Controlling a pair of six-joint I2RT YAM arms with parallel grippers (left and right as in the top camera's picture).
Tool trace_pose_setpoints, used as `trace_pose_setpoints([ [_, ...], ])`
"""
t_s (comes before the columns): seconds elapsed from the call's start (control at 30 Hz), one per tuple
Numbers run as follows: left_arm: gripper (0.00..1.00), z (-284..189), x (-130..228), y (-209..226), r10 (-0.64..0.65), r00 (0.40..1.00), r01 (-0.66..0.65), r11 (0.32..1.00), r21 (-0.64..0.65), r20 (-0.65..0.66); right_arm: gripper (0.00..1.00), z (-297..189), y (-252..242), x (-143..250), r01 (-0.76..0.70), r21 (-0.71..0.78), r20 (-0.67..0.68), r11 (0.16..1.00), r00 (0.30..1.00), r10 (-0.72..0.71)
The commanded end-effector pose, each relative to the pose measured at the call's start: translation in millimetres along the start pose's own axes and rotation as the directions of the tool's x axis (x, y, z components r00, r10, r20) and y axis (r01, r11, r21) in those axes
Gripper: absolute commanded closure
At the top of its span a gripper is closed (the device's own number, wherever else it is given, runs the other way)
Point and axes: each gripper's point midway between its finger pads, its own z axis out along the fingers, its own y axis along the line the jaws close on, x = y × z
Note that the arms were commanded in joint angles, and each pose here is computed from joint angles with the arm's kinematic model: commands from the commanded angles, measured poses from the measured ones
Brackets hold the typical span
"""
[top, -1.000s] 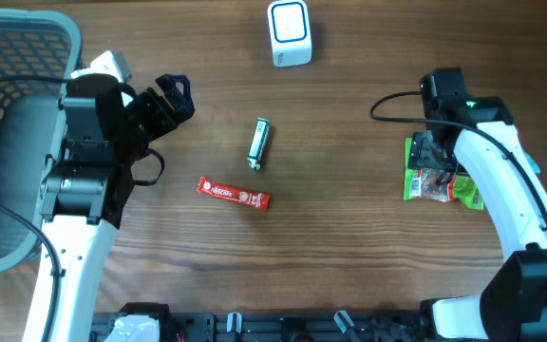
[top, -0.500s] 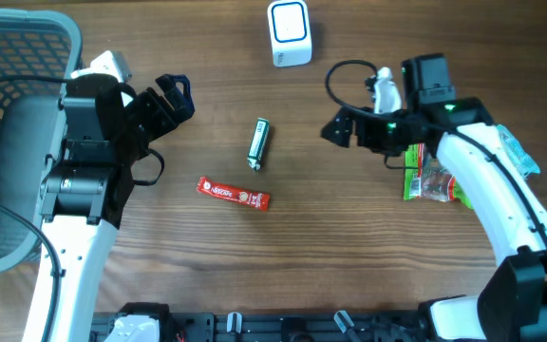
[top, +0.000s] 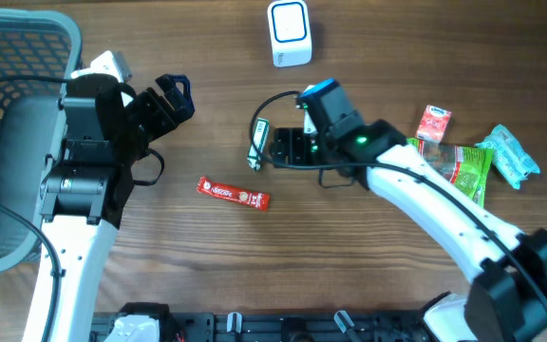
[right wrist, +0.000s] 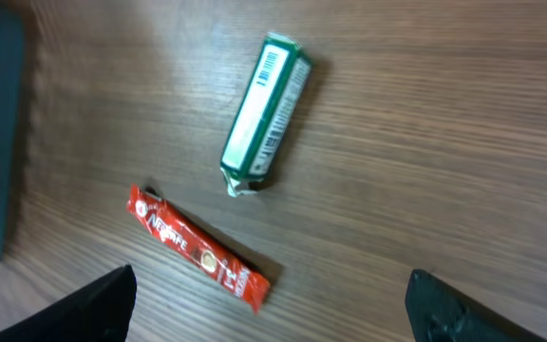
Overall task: Scan the item barcode
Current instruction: 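Move the right gripper to the green toothpaste box and grasp it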
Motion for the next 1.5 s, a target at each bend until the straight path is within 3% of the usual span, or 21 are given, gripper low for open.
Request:
trace_pose_setpoints([
  [0.0,0.0,1,-2,2,0.019,1.0,-0.019,1.0,-0.006,0.005,0.09,37,-9,11,-0.014,0.06,-0.042,0.998,0.999,0.016],
  [0.1,0.0,1,-2,2,0.019,1.0,-0.019,1.0,-0.006,0.005,0.09,61,-16,21,-0.076,0.085,-0.083,0.993,0.993,0.084],
  [0.33,0.0,1,-2,2,0.019,1.0,-0.019,1.0,-0.006,0.005,0.1,101,-18,28,-0.071,0.063,-0.112,0.995,0.991,0.077],
  [0.67,0.0,1,-2,2,0.019,1.0,-0.019,1.0,-0.006,0.005,0.15,109,3,15,-0.032,0.004,-0.042,0.999,0.999,0.032],
  [1.0,0.0,1,-2,2,0.019,1.0,-0.019,1.0,-0.006,0.005,0.15,122,0,4,0.009,0.132,0.098,0.991,0.995,-0.022],
  [1.1,0.0,1,-2,2,0.019,1.0,-0.019,1.0,-0.006,0.005,0.41,127,1,1,-0.013,0.12,0.117,0.993,0.993,-0.001],
  [1.37,0.0,1,-2,2,0.019,1.0,-0.019,1.0,-0.006,0.005,0.44,126,-9,3,-0.016,0.168,0.113,0.986,0.994,-0.003],
  [1.47,0.0,1,-2,2,0.019,1.0,-0.019,1.0,-0.006,0.005,0.54,124,-22,8,0.045,0.234,0.085,0.971,0.994,-0.067],
])
